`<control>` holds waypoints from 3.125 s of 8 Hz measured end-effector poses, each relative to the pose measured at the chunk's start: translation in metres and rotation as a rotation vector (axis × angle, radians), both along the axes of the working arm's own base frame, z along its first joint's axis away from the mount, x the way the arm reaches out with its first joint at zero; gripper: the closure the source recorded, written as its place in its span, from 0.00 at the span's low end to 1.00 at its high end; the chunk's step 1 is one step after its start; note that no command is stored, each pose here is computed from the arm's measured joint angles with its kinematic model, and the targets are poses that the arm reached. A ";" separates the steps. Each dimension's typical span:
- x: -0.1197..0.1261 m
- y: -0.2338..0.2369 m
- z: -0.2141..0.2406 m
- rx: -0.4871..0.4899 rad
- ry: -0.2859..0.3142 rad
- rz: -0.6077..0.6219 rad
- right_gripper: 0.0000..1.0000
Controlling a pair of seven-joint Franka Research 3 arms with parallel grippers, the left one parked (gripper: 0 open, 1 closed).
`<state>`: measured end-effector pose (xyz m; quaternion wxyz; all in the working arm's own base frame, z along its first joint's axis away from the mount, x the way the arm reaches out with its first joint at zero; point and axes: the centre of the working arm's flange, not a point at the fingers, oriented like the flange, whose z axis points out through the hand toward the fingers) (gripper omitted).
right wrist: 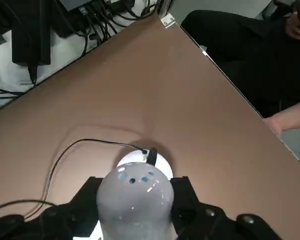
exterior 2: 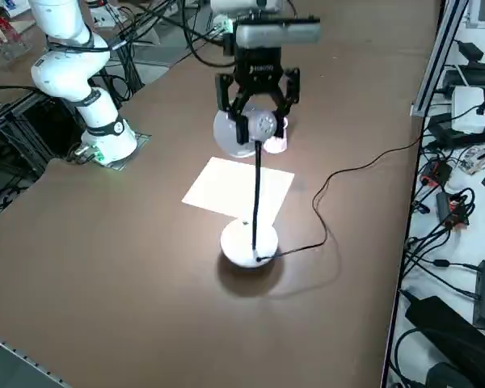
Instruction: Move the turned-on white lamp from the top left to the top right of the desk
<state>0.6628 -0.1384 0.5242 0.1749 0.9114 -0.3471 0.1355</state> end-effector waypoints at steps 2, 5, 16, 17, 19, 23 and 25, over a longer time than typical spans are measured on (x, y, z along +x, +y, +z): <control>0.008 0.007 -0.005 0.018 -0.037 0.039 0.28; 0.015 0.016 -0.026 0.027 -0.104 0.095 0.28; 0.009 0.019 -0.044 0.042 -0.085 0.072 0.28; 0.008 0.022 -0.044 0.046 -0.086 0.064 0.28; 0.006 0.026 -0.046 0.048 -0.081 0.062 0.28; 0.002 0.029 -0.053 0.056 -0.068 0.048 0.11; 0.001 0.033 -0.060 0.061 -0.060 0.036 0.00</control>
